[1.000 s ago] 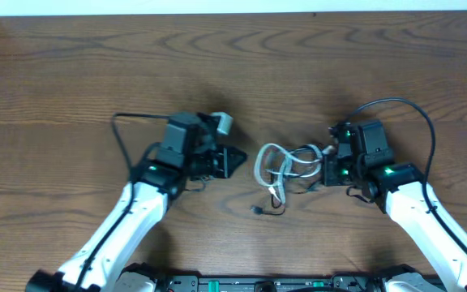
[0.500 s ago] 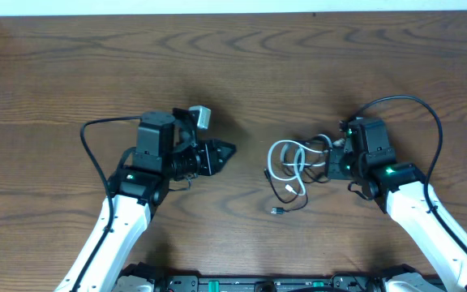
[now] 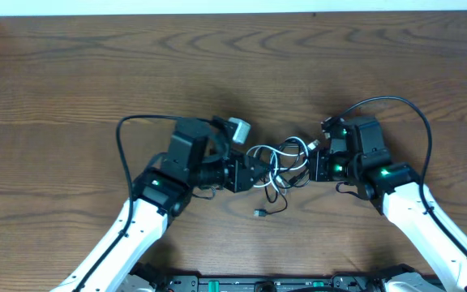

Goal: Untangle cables

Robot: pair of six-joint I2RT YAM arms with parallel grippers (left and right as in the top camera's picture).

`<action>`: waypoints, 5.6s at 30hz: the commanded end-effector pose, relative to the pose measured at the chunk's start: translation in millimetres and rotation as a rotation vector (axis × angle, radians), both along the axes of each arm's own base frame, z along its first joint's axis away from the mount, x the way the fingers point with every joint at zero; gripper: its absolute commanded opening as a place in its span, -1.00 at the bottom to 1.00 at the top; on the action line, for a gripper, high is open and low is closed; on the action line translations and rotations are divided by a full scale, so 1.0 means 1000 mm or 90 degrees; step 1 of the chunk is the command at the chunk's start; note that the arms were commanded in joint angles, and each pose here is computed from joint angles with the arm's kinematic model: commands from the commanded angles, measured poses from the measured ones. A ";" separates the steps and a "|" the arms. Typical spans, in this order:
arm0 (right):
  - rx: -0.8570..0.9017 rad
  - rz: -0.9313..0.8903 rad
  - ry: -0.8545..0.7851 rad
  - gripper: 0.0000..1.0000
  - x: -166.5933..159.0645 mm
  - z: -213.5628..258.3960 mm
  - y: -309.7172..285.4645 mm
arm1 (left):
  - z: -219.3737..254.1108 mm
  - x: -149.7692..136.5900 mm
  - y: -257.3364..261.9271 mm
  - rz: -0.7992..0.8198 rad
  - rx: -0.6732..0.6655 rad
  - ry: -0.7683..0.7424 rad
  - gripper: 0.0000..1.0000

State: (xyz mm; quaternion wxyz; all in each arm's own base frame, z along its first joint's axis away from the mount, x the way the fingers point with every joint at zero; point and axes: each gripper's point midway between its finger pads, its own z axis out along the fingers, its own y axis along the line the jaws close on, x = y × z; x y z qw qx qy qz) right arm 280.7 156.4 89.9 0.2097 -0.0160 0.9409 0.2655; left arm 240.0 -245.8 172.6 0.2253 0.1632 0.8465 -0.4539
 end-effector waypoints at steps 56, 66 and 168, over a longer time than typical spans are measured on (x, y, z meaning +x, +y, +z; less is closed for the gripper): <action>-0.256 -0.206 -0.042 -0.22 0.017 -0.015 -0.080 | -0.012 0.036 0.026 0.122 0.025 0.035 -0.85; 0.085 0.196 -0.156 -0.24 0.003 0.040 0.045 | -0.038 0.033 0.046 0.141 0.125 0.030 -0.85; 0.013 -0.138 -0.060 0.00 0.040 0.012 -0.101 | 0.007 0.029 0.063 0.139 0.038 -0.011 -0.85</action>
